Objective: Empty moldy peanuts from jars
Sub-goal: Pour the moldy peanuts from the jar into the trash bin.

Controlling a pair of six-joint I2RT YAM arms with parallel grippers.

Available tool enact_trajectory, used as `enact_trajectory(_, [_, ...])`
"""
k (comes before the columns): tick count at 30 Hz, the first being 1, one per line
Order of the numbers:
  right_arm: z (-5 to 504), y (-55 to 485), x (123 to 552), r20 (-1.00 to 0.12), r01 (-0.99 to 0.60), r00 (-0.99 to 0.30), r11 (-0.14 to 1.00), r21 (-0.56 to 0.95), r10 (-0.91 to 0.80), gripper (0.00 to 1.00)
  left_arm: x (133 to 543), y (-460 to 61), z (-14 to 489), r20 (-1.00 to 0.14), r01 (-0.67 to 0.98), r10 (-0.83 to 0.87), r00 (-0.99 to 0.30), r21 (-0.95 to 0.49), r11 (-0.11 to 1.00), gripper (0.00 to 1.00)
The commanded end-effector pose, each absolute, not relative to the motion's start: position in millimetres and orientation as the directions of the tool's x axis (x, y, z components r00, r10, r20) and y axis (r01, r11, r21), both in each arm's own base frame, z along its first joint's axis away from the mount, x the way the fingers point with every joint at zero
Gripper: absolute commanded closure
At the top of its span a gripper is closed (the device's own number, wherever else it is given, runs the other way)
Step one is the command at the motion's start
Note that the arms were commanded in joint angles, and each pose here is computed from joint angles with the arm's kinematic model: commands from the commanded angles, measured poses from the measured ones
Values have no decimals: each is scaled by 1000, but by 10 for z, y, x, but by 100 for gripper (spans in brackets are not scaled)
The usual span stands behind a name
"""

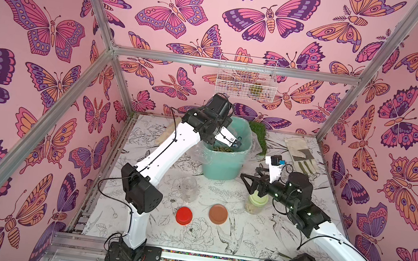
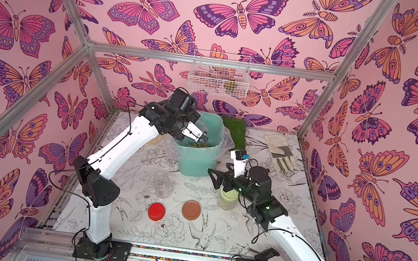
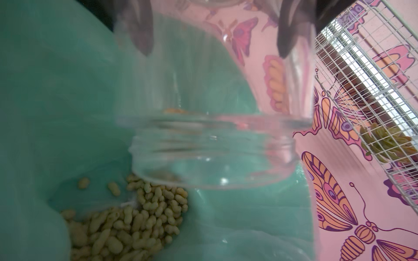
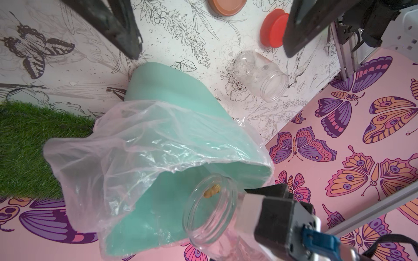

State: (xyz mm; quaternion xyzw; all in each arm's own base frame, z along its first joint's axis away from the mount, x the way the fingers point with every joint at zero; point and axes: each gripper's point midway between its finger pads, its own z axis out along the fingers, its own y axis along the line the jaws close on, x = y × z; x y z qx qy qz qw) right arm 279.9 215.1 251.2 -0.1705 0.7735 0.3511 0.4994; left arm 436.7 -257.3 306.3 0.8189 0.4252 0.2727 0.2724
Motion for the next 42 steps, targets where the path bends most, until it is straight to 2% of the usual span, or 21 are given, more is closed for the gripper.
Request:
enact_trajectory(1, [2509, 2132, 2826, -895, -611, -436, 699, 373, 96, 1, 4392, -2479, 3580, 273, 434, 853, 444, 768, -471, 100])
enact_trajectory(7, [2521, 2144, 2828, -895, -615, -435, 695, 372, 94, 1, 4370, -2448, 3557, 272, 440, 859, 433, 768, -465, 100])
enact_trajectory(10, [2524, 2142, 2827, -896, -616, -434, 695, 371, 94, 1, 4368, -2485, 3616, 228, 438, 875, 426, 795, -421, 100])
enact_trajectory(12, [2522, 2143, 2831, -895, -614, -435, 695, 373, 95, 1, 4364, -2539, 3706, 136, 445, 899, 416, 832, -331, 100])
enact_trajectory(14, [2521, 2146, 2831, -894, -614, -437, 694, 377, 99, 1, 4372, -2596, 3892, -45, 463, 923, 383, 874, -149, 100])
enact_trajectory(17, [2515, 2148, 2833, -894, -614, -438, 694, 377, 98, 1, 4372, -2550, 4071, -273, 501, 907, 320, 862, 82, 100])
enact_trajectory(21, [2519, 2160, 2837, -893, -617, -440, 690, 378, 96, 1, 4423, -2457, 4180, -467, 470, 841, 271, 827, 308, 100])
enact_trajectory(25, [2527, 2175, 2843, -891, -620, -443, 686, 382, 96, 1, 4454, -2222, 4405, -720, 395, 656, 226, 683, 614, 100])
enact_trajectory(30, [2544, 2189, 2845, -891, -623, -444, 681, 384, 96, 1, 4375, -1920, 4484, -903, 365, 367, 225, 427, 827, 100])
enact_trajectory(36, [2574, 2224, 2847, -888, -634, -448, 666, 393, 98, 1, 4284, -1672, 4370, -974, 376, 20, 227, 107, 920, 100])
enact_trajectory(42, [2587, 2242, 2820, -886, -644, -455, 655, 396, 89, 1, 4251, -1517, 4190, -973, 360, -116, 201, -37, 932, 100])
